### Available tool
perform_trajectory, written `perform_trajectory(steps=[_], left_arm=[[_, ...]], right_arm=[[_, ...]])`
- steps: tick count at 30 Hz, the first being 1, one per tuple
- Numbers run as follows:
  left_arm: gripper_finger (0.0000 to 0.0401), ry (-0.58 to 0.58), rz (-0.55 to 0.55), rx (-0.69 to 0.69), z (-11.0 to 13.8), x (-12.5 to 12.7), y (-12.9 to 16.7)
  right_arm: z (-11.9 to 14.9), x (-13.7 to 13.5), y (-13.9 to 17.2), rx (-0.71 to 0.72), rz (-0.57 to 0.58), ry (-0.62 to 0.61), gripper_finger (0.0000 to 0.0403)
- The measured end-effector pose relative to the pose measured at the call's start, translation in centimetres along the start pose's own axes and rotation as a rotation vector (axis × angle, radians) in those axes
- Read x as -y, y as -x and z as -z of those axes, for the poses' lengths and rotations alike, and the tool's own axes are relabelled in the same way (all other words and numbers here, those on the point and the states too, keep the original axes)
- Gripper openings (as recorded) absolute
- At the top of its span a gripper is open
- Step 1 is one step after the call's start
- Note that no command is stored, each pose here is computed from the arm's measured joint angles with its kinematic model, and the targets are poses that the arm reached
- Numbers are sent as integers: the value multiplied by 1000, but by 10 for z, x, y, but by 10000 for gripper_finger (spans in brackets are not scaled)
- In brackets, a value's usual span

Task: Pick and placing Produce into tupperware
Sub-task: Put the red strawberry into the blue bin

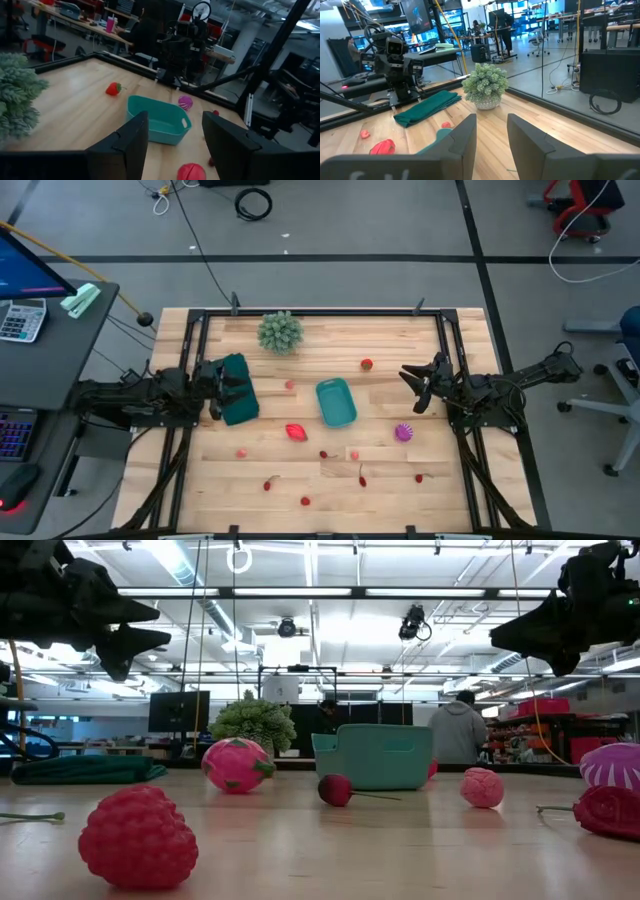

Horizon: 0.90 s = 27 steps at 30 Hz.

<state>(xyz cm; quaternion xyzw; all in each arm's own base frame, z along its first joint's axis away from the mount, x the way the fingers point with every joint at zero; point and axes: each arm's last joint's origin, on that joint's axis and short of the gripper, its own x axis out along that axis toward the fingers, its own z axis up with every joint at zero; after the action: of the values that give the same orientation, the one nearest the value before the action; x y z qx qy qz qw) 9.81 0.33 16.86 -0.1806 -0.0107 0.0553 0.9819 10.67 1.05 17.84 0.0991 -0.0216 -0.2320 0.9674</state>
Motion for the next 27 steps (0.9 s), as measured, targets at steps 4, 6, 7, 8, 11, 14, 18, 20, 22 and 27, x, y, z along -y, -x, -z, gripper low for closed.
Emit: perform_trajectory(steps=[4,6,7,8,11,14,18,20,22,27], left_arm=[[190,-14,53,-34,2,1,0],[187,-9,62,-41,2,1,0],[186,7,62,-43,2,1,0],[186,37,62,-45,2,1,0],[187,97,61,-48,2,1,0],[189,96,61,-48,3,1,0],[187,96,61,-47,3,1,0],[185,98,63,-40,2,1,0],[184,130,72,-20,1,2,0],[188,188,88,30,-4,3,0]], right_arm=[[0,0,0,0,0,0,117],[0,0,0,0,0,0,117],[0,0,0,0,0,0,117],[0,0,0,0,0,0,117],[0,0,0,0,0,0,117],[0,0,0,0,0,0,117],[0,0,0,0,0,0,117],[0,0,0,0,0,0,117],[0,0,0,0,0,0,117],[0,0,0,0,0,0,117]])
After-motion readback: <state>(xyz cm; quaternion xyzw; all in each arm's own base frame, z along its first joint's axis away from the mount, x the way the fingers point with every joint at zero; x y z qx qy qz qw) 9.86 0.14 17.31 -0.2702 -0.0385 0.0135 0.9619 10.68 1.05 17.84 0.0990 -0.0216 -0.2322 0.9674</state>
